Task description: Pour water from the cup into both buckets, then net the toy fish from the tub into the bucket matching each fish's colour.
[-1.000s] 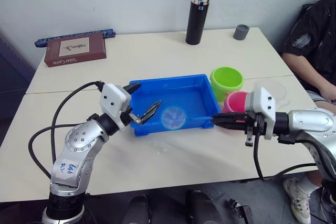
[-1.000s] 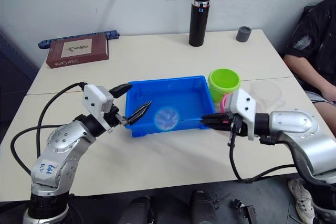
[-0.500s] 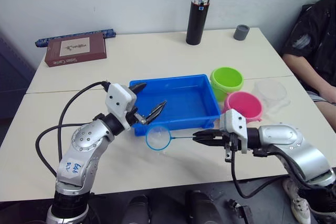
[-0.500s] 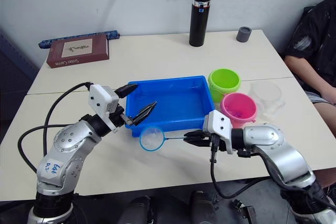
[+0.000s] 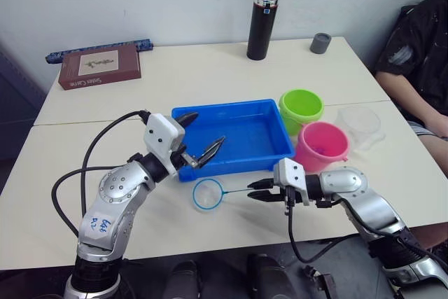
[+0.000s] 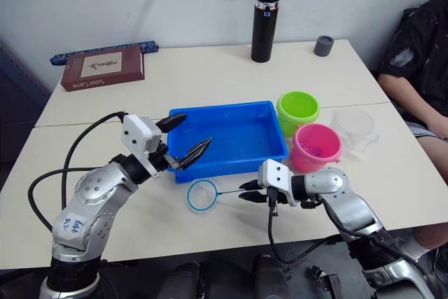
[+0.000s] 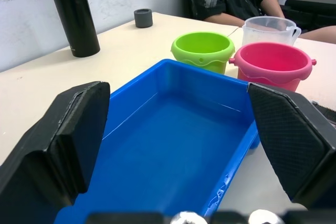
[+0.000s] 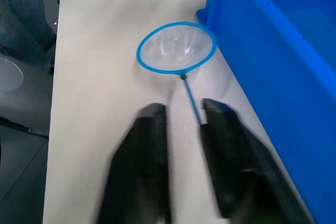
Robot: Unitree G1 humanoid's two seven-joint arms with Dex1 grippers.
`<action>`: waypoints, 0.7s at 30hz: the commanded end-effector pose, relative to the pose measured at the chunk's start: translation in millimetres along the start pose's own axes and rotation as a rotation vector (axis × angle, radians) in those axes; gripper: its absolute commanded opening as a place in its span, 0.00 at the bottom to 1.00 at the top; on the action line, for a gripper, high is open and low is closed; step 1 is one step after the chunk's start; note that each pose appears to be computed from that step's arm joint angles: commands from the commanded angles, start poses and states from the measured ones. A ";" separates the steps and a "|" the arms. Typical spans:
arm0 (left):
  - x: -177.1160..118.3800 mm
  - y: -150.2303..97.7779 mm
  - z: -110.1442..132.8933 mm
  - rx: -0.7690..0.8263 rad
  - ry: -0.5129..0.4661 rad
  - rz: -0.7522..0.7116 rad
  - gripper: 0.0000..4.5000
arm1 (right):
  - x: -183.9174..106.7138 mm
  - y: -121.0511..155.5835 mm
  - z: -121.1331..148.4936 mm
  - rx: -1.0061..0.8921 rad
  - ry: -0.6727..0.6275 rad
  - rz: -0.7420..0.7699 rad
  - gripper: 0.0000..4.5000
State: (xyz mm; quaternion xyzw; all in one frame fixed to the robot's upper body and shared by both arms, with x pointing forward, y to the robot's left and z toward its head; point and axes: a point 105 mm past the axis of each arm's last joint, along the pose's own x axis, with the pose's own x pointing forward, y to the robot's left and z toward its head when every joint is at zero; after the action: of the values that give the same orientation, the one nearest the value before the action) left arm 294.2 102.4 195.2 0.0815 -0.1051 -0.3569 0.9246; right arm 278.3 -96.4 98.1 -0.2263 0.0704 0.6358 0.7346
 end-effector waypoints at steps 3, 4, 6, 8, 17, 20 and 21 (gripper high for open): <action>-2.3 -1.2 13.9 0.026 -0.051 0.010 1.00 | 2.3 -1.8 8.8 -0.067 -0.019 0.013 0.93; -2.4 -1.0 13.7 0.027 -0.050 0.011 1.00 | 1.6 -3.9 9.8 -0.071 -0.019 0.004 0.99; -2.5 -0.8 13.1 0.027 -0.049 0.012 1.00 | -2.2 -8.5 14.4 -0.080 -0.024 -0.018 0.99; -2.5 -0.8 12.3 0.025 -0.048 0.013 1.00 | -6.3 -10.7 19.1 -0.084 -0.030 -0.028 0.99; -0.9 -1.9 10.2 0.015 -0.050 0.010 1.00 | -28.5 -35.6 58.5 -0.131 -0.101 -0.193 0.99; -0.8 -0.5 8.4 0.011 -0.047 0.018 1.00 | -39.4 -47.9 83.3 -0.138 -0.160 -0.289 0.99; -0.5 0.9 7.3 0.008 -0.046 0.027 1.00 | -46.8 -58.4 94.3 -0.136 -0.193 -0.366 0.99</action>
State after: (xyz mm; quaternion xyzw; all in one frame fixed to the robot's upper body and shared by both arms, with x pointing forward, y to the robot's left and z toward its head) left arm 294.7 103.0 195.6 0.0772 -0.1102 -0.3495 0.9272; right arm 306.7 -102.7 191.8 -0.2396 -0.0501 0.5409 0.8046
